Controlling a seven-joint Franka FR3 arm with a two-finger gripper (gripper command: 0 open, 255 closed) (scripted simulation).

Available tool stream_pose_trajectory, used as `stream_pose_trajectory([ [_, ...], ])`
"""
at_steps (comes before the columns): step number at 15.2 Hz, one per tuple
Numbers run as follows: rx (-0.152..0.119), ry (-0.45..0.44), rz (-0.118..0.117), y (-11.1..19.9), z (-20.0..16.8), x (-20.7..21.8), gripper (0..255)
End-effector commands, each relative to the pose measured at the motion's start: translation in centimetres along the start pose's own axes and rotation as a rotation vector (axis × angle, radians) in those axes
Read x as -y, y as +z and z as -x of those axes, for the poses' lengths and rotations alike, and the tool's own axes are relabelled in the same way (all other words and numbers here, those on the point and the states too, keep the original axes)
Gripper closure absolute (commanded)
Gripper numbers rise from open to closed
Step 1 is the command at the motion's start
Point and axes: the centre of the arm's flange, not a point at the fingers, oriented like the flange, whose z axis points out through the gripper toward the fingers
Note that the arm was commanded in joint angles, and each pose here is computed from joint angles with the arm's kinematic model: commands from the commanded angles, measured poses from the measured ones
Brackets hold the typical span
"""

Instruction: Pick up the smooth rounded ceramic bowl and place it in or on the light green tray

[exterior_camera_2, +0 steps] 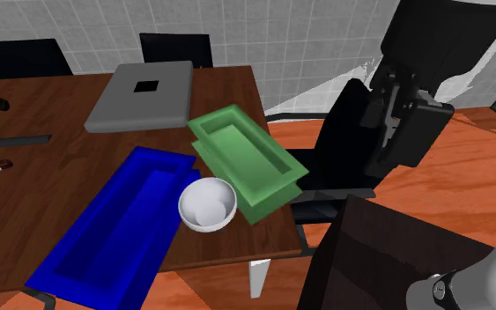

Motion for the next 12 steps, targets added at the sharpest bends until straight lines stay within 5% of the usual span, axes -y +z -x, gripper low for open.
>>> stream_pose_trajectory([
  [1, 0.0, 0.0, 0.0, 0.0, 0.0, 0.0, 0],
  [12, -0.009, -0.046, 0.03, 10.2, -10.0, 2.0, 0],
])
